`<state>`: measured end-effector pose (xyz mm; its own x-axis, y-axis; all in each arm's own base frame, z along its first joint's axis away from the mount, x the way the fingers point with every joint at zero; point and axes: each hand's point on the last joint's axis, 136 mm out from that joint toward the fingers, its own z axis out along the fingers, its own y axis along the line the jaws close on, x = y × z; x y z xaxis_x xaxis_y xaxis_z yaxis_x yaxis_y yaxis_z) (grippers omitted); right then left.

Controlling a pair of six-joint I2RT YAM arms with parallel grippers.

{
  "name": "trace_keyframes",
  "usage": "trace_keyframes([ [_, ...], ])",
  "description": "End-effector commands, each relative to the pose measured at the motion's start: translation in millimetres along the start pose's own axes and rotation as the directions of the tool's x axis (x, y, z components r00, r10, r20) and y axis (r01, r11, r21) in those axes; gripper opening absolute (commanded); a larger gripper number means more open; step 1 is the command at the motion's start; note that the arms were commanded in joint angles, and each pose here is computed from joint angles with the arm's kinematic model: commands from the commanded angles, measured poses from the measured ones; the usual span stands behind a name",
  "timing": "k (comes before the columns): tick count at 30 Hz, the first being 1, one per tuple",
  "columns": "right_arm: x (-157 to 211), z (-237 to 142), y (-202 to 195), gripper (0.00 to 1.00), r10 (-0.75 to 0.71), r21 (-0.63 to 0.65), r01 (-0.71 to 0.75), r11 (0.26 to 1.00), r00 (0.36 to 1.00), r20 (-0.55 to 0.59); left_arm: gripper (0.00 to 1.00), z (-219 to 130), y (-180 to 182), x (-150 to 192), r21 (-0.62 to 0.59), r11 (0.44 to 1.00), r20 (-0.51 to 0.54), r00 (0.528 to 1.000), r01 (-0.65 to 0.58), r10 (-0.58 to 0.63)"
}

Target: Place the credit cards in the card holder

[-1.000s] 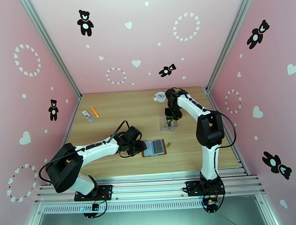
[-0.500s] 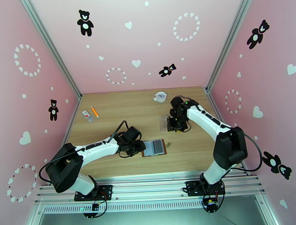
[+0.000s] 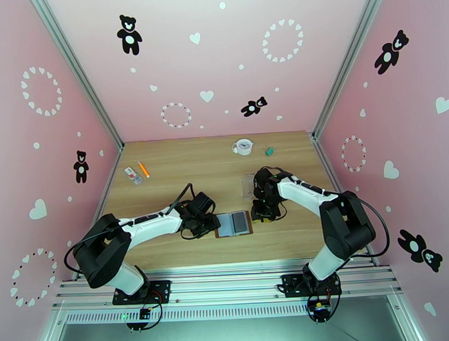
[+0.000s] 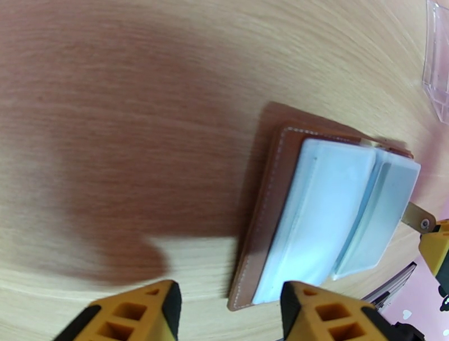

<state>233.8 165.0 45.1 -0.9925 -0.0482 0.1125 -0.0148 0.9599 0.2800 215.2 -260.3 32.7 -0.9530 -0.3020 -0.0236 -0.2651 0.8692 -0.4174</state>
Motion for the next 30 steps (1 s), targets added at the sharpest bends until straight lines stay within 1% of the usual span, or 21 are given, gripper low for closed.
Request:
trace_keyframes([
  [1, -11.9, -0.6, 4.6, 0.28, -0.007, -0.001, 0.007, 1.0, 1.0, 0.018, 0.52, 0.5, -3.1, -5.1, -0.003, 1.0, 0.007, 1.0, 0.009, -0.009],
  [4, -13.9, -1.6, 4.9, 0.23, -0.013, 0.001, 0.013, 1.0, 1.0, 0.025, 0.52, 0.6, -3.8, -5.9, 0.0, 1.0, 0.01, 1.0, 0.014, -0.014],
  [10, -16.6, -8.7, 8.9, 0.19, -0.031, -0.006, 0.031, 1.0, 0.999, 0.04, 0.52, 1.6, -5.7, -6.6, 0.002, 1.0, 0.01, 1.0, 0.018, -0.018],
  [14, -16.2, -10.6, 8.7, 0.13, -0.041, -0.003, 0.041, 0.999, 0.998, 0.043, 0.52, 1.6, -5.2, -6.9, 0.0, 1.0, 0.012, 1.0, 0.023, -0.023],
  [16, -14.5, -8.5, 7.6, 0.11, -0.04, 0.0, 0.04, 0.999, 0.999, 0.031, 0.52, 1.6, -4.8, -7.0, -0.002, 1.0, 0.014, 1.0, 0.024, -0.024],
  [25, -14.3, -6.1, 8.1, 0.11, -0.042, -0.004, 0.042, 0.999, 0.999, 0.02, 0.52, 1.7, -3.2, -7.0, -0.008, 1.0, 0.015, 0.999, 0.028, -0.028],
  [30, -13.2, -6.3, 9.1, 0.16, -0.046, -0.009, 0.046, 0.999, 0.999, 0.016, 0.52, 0.4, -3.4, -6.8, -0.007, 1.0, 0.018, 0.999, 0.027, -0.027],
])
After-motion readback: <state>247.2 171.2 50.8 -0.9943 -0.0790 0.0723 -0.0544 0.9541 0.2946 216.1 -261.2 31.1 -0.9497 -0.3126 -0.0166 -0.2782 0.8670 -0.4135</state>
